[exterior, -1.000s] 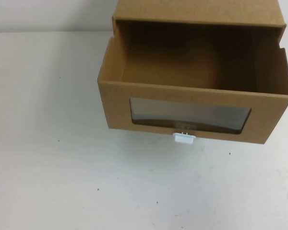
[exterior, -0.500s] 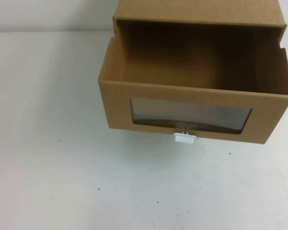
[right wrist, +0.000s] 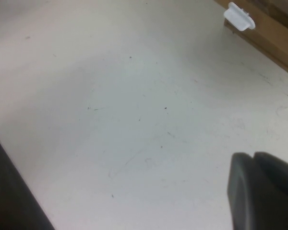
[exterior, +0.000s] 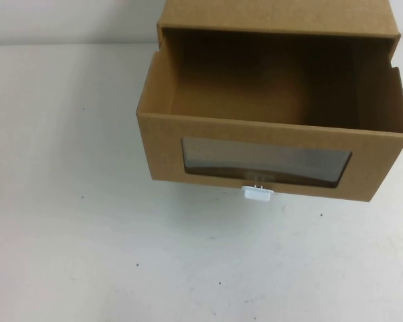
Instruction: Open the shoe box
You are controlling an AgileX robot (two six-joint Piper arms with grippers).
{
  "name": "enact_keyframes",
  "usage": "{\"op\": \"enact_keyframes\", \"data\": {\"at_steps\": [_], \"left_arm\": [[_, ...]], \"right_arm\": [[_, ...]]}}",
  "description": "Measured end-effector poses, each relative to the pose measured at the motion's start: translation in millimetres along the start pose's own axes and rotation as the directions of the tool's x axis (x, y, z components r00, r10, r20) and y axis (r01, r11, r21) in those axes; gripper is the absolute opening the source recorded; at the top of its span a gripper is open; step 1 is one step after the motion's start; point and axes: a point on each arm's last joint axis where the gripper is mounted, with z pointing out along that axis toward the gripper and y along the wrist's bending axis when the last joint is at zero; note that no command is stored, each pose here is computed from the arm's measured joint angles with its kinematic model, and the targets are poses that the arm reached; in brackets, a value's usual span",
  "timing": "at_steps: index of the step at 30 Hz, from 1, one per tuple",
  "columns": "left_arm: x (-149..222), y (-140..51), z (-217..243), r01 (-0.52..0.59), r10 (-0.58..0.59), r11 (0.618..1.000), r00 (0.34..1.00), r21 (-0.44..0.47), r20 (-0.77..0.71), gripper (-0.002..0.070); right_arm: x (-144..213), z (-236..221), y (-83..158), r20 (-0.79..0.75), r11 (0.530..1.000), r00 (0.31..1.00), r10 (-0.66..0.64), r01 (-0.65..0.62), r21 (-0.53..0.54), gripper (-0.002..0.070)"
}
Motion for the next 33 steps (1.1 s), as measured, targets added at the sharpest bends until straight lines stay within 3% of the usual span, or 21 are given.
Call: {"op": "enact_keyframes", "data": {"at_steps": [4,8,12,18,27,33], "left_arm": [[0,0.0,0,0.0,0.0,1.0,1.0,0.0,0.0,-0.0007],[0,0.0,0,0.0,0.0,1.0,1.0,0.0,0.0,-0.0007],[0,0.0,0,0.0,0.0,1.0,1.0,0.0,0.0,-0.0007],[0,0.0,0,0.0,0.0,1.0,1.0,0.0,-0.001,-0.0007],[0,0.0,0,0.0,0.0,1.0,1.0,0.0,-0.001,-0.0007],[0,0.0,0,0.0,0.0,1.0,1.0,0.0,-0.001,-0.0007]], "right_arm": [[4,-1,-1,0.013,1.0,1.0,0.015,-0.016,0.011,-0.0019],[14,0,-14,0.093,0.98,0.996,0.013,-0.031,0.194,-0.0019],[24,0,-24,0.223,0.907,0.975,0.013,-0.105,0.407,-0.0019],[54,4,-28,0.416,0.766,0.909,0.001,-0.269,0.584,-0.0019],[104,21,-35,0.435,0.591,0.9,0.025,-0.364,0.72,-0.0019],[111,20,-37,0.424,0.546,0.902,0.075,-0.393,0.74,-0.0019]]}}
